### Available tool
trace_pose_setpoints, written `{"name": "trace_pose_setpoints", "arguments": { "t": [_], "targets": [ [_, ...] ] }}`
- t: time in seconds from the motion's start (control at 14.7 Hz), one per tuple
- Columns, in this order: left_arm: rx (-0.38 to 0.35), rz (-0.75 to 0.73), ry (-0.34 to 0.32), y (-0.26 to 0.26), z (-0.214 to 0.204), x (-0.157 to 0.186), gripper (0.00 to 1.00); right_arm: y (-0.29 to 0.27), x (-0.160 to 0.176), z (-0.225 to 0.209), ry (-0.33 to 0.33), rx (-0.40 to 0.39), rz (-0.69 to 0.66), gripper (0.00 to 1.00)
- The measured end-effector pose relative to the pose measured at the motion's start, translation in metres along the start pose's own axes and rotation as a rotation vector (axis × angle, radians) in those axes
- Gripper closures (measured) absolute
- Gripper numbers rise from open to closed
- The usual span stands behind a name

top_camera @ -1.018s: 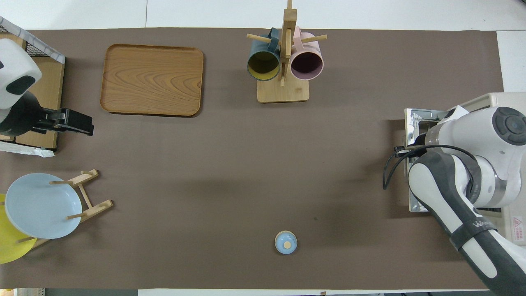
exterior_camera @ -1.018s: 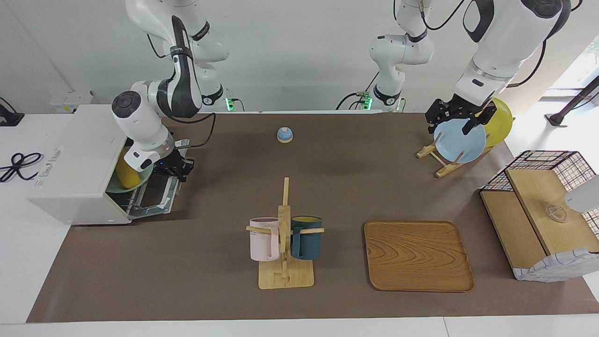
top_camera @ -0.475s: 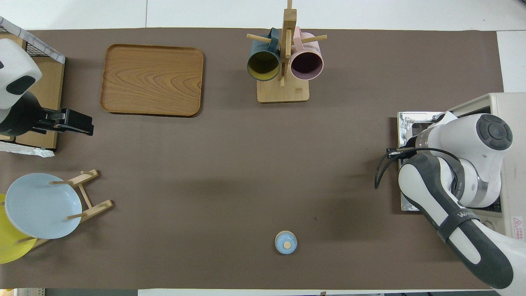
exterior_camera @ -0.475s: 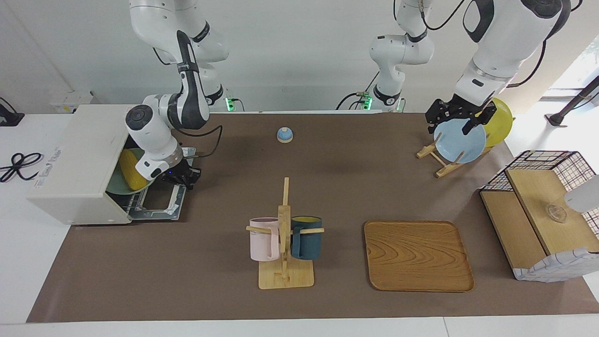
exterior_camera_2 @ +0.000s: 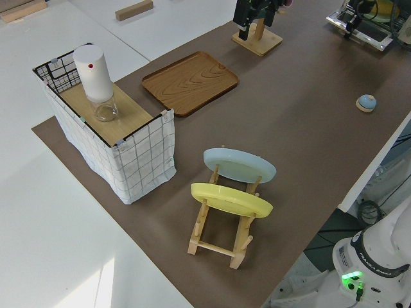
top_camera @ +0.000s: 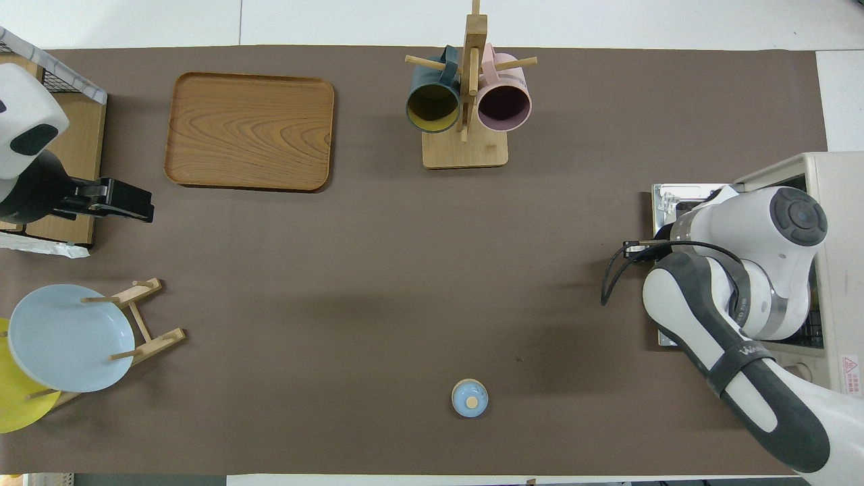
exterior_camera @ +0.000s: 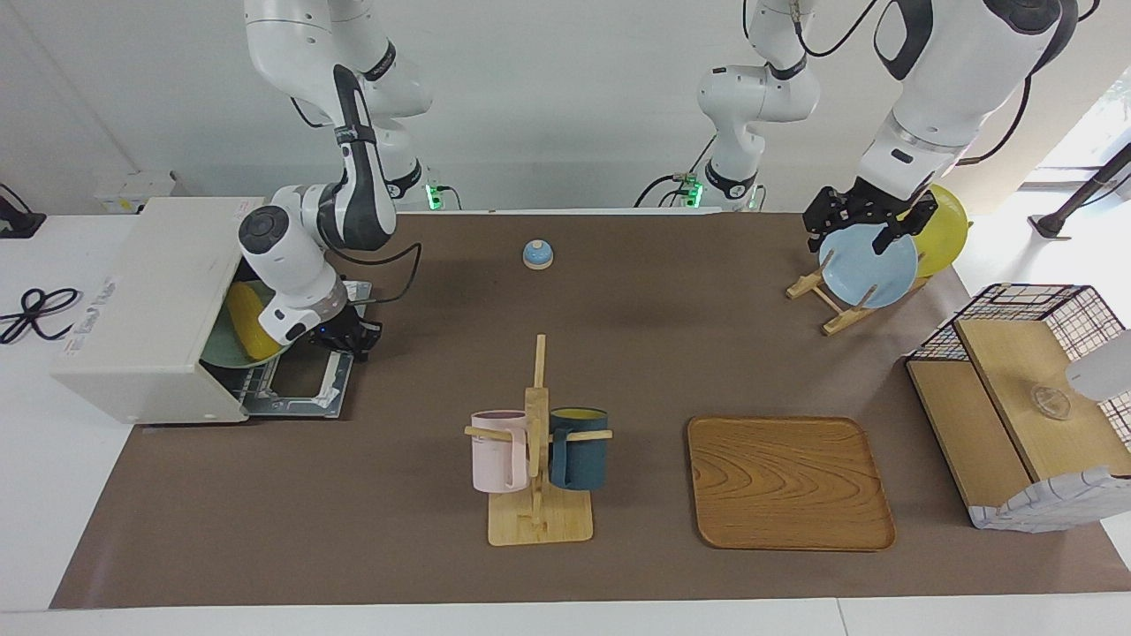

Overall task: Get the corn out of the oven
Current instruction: 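Reach the right gripper into the open toaster oven toward the plate, then grasp the green plate with corn inside the oven with the right gripper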

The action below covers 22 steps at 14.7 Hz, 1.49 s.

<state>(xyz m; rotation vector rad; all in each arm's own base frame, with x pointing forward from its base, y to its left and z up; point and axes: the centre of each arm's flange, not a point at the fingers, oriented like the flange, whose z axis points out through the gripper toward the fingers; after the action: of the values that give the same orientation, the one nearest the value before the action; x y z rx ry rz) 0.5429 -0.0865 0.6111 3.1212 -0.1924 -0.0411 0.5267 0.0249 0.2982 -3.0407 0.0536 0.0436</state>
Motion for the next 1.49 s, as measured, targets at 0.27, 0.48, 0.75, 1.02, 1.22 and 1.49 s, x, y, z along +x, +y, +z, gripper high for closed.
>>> {"name": "trace_pose_setpoints", "arguments": {
  "t": [0.27,0.48,0.75,1.02,1.22,1.49],
  "targets": [
    [0.000,0.000,0.000,0.000,0.000,0.000,0.00,-0.043,0.004,-0.014,-0.013,0.004,-0.010,0.99],
    [0.000,0.000,0.000,0.000,0.000,0.000,0.00,-0.033,0.009,-0.057,-0.064,-0.032,-0.028,0.92],
    [0.000,0.000,0.000,0.000,0.000,0.000,0.00,0.016,0.001,-0.119,-0.078,-0.147,-0.017,0.52],
    [0.000,0.000,0.000,0.000,0.000,0.000,0.00,0.049,-0.007,-0.120,-0.079,-0.153,0.003,0.42],
    [0.000,0.000,0.000,0.000,0.000,0.000,0.00,0.052,-0.012,-0.097,-0.057,-0.150,-0.044,0.45],
    [0.000,0.000,0.000,0.000,0.000,0.000,0.00,0.064,-0.018,-0.084,-0.059,-0.152,-0.112,0.47]
  ]
}}
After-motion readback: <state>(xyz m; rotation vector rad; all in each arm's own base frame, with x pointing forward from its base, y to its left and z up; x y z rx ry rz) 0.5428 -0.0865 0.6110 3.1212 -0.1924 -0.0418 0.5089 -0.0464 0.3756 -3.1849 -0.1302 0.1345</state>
